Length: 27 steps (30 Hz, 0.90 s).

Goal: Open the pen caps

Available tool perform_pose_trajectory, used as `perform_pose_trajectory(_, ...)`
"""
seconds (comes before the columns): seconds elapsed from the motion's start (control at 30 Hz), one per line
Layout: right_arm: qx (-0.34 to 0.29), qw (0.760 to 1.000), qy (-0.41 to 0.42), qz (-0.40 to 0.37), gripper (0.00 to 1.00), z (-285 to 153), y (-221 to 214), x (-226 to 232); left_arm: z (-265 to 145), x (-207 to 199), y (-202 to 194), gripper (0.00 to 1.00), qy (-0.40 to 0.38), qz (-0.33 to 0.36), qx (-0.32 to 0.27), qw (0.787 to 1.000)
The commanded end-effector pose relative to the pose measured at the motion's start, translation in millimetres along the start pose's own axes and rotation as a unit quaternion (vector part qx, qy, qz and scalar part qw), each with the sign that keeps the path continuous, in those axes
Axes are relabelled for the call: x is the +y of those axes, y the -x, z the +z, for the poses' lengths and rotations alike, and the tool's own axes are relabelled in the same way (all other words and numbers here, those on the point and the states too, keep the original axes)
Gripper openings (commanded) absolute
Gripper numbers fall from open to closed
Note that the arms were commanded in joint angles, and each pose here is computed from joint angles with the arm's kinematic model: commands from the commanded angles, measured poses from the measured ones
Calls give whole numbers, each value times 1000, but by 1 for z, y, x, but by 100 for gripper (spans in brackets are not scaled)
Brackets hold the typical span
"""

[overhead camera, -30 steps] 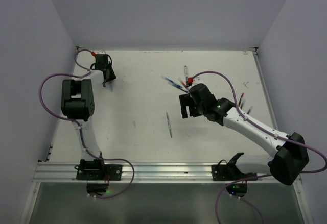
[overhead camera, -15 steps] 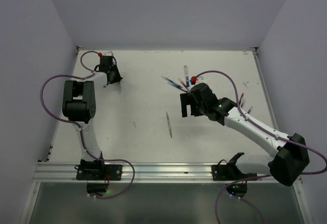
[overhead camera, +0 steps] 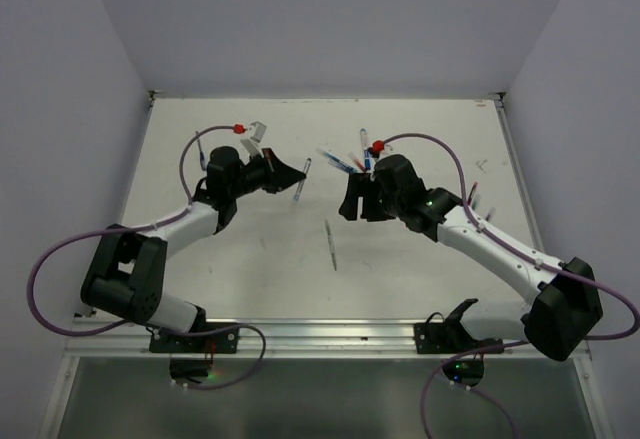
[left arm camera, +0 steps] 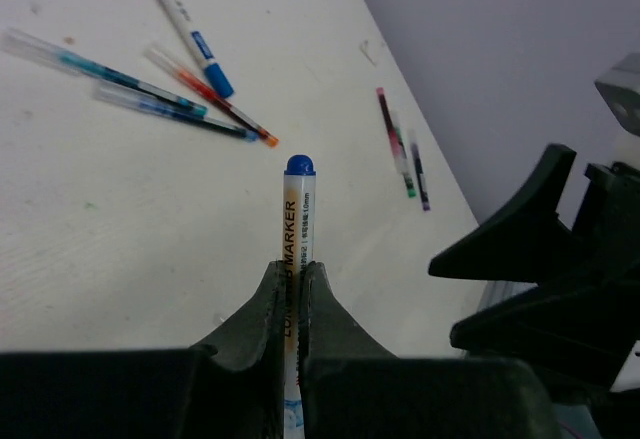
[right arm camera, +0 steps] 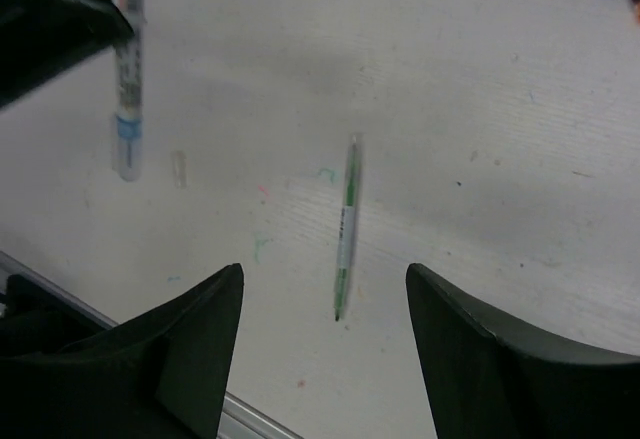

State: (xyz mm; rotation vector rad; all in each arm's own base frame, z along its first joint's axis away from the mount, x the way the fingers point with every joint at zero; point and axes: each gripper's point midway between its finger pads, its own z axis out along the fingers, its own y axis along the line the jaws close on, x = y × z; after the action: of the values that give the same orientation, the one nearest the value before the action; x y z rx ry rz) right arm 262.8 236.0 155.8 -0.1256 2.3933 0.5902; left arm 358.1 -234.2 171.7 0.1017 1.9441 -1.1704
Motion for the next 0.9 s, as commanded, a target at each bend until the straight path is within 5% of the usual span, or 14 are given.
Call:
perform_pose_trajectory(0.0, -25, 995, 81, 45, 69, -2, 23, 38, -9, -48, -8, 0, -92, 3, -9, 996)
perform_pose_trajectory(0.3, -77, 978, 160, 105, 57, 4, 43, 65, -7, -72, -39, 0, -102, -14, 19, 994)
perform_pose_trajectory(0.87, -99, 975, 144, 137, 40, 21, 54, 61, -7, -96, -49, 0, -126, -9, 30, 992)
